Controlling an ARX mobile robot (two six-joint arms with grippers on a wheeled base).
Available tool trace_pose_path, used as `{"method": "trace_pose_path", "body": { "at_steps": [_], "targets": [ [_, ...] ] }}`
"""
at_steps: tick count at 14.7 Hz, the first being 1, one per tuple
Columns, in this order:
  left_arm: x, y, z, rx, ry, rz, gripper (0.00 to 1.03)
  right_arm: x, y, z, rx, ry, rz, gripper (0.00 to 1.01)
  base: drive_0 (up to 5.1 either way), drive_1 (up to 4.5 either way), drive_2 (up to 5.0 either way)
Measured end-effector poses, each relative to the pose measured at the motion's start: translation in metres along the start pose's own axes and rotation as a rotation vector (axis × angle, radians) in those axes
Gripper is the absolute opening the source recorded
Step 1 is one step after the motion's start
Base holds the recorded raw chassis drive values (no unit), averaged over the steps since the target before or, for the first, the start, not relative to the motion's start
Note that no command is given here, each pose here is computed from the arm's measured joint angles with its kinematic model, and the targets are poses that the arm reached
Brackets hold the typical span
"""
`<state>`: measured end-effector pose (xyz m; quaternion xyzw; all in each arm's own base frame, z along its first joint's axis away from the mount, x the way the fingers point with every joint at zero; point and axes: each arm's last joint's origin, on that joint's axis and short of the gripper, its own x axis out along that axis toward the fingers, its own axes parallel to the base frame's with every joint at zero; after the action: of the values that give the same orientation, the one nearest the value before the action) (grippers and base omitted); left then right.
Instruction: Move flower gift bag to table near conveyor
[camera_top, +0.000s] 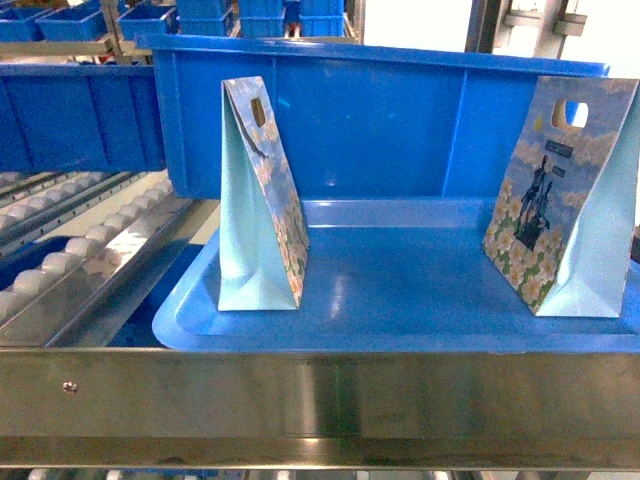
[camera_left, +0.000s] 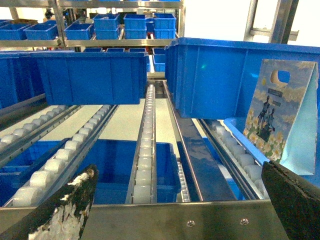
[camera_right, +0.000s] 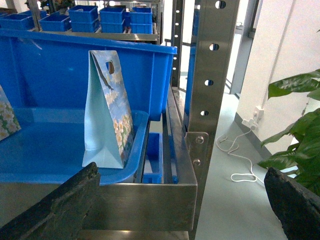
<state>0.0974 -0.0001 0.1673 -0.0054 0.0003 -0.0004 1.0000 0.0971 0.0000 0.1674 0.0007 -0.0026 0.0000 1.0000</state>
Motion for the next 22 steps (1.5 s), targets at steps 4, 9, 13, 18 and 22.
{"method": "trace_pose_path", "body": {
  "at_steps": [4, 9, 13, 18, 22],
  "targets": [
    [0.000, 0.000, 0.000, 0.000, 0.000, 0.000, 0.98, 0.000, 0.000, 0.000, 0.000, 0.000, 0.000, 0.98, 0.0, 0.00, 0.0],
    [0.000, 0.000, 0.000, 0.000, 0.000, 0.000, 0.98, 0.000, 0.000, 0.000, 0.000, 0.000, 0.000, 0.98, 0.0, 0.00, 0.0],
    [0.015, 0.002, 0.011, 0.024, -0.077, -0.044, 0.98, 0.020, 0.010, 0.008, 0.000, -0.040, 0.039, 0.98, 0.0, 0.00, 0.0],
    [0.081, -0.018, 0.073, 0.042, -0.198, -0.134, 0.98, 0.084, 0.026, 0.047, 0.002, -0.068, 0.098, 0.98, 0.0, 0.00, 0.0],
    [0.139, -0.064, 0.101, 0.052, -0.161, -0.217, 0.98, 0.148, 0.043, 0.076, 0.018, -0.033, 0.143, 0.98, 0.0, 0.00, 0.0]
  ]
}}
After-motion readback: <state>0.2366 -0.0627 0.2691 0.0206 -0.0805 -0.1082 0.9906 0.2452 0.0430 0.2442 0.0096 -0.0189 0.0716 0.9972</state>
